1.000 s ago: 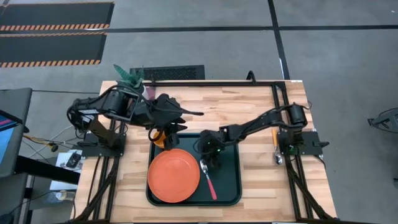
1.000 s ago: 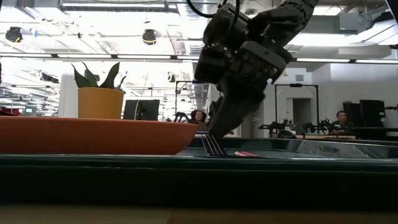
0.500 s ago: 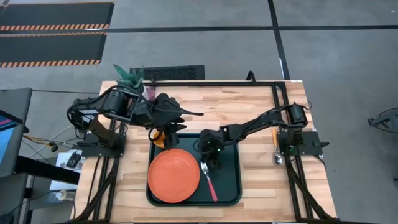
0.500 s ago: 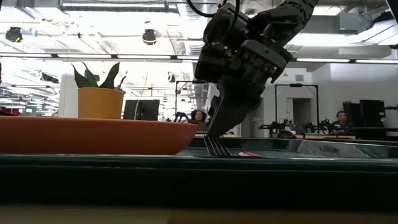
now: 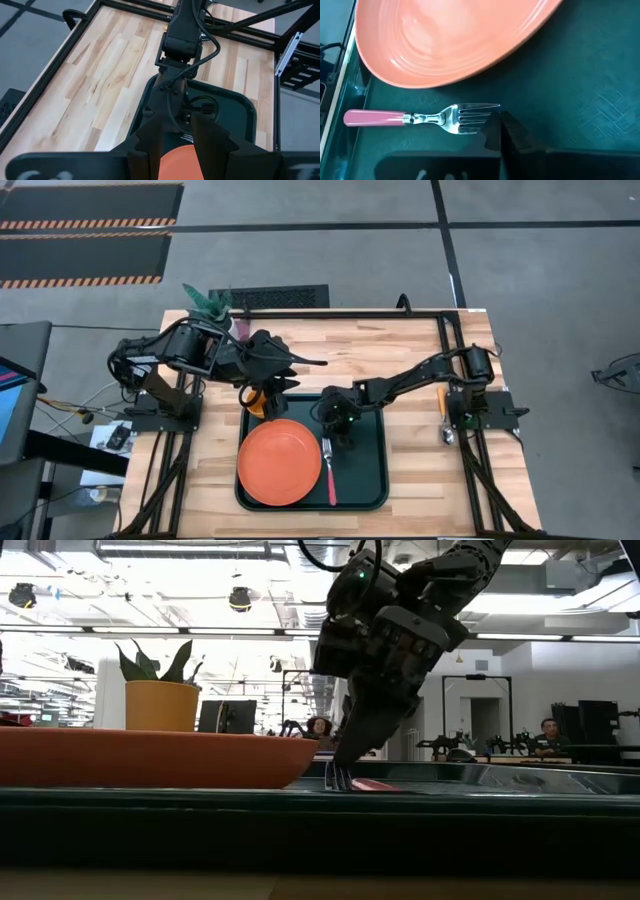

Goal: Pick and place plate/cup/fork/spoon on tray
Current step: Put the pink fork on the black serving tray

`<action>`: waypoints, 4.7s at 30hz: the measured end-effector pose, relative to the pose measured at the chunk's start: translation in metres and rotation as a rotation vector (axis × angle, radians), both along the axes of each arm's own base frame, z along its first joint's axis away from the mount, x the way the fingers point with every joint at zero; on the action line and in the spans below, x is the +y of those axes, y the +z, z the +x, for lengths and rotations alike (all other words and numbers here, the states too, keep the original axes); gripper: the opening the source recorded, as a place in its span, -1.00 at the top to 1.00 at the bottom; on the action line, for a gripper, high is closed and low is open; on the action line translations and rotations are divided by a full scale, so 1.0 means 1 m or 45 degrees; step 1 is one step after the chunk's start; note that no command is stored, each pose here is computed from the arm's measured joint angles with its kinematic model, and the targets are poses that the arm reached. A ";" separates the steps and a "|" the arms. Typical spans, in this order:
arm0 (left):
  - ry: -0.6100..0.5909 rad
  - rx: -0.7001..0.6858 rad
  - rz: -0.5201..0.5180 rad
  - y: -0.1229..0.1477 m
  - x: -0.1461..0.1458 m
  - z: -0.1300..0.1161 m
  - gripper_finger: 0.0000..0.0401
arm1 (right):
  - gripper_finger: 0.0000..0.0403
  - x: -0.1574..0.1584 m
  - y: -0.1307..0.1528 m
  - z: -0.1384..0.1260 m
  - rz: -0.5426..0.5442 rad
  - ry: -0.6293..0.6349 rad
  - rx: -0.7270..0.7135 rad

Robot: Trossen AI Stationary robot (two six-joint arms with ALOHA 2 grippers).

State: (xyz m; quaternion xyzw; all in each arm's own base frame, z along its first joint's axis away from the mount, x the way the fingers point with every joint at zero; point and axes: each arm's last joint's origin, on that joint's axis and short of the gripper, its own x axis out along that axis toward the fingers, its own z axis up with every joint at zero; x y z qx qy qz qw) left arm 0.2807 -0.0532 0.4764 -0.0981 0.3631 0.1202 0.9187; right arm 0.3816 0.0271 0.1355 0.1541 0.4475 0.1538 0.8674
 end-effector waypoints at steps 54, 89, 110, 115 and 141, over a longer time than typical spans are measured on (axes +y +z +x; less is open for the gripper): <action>0.060 0.015 0.070 -0.001 0.002 -0.001 0.55 | 0.09 -0.024 0.014 -0.005 -0.090 -0.061 -0.011; 0.065 0.040 0.081 -0.002 0.003 -0.003 0.55 | 0.97 -0.029 0.000 -0.008 0.011 -0.016 0.100; 0.075 0.040 0.143 -0.002 0.004 -0.003 0.55 | 0.99 -0.030 0.035 -0.033 -0.059 0.124 0.131; 0.082 0.039 0.150 -0.002 0.004 -0.003 0.55 | 0.99 -0.029 0.035 -0.034 -0.064 0.126 0.137; 0.084 0.036 0.155 -0.002 0.005 -0.003 0.55 | 0.99 -0.028 0.016 -0.027 -0.051 0.102 0.189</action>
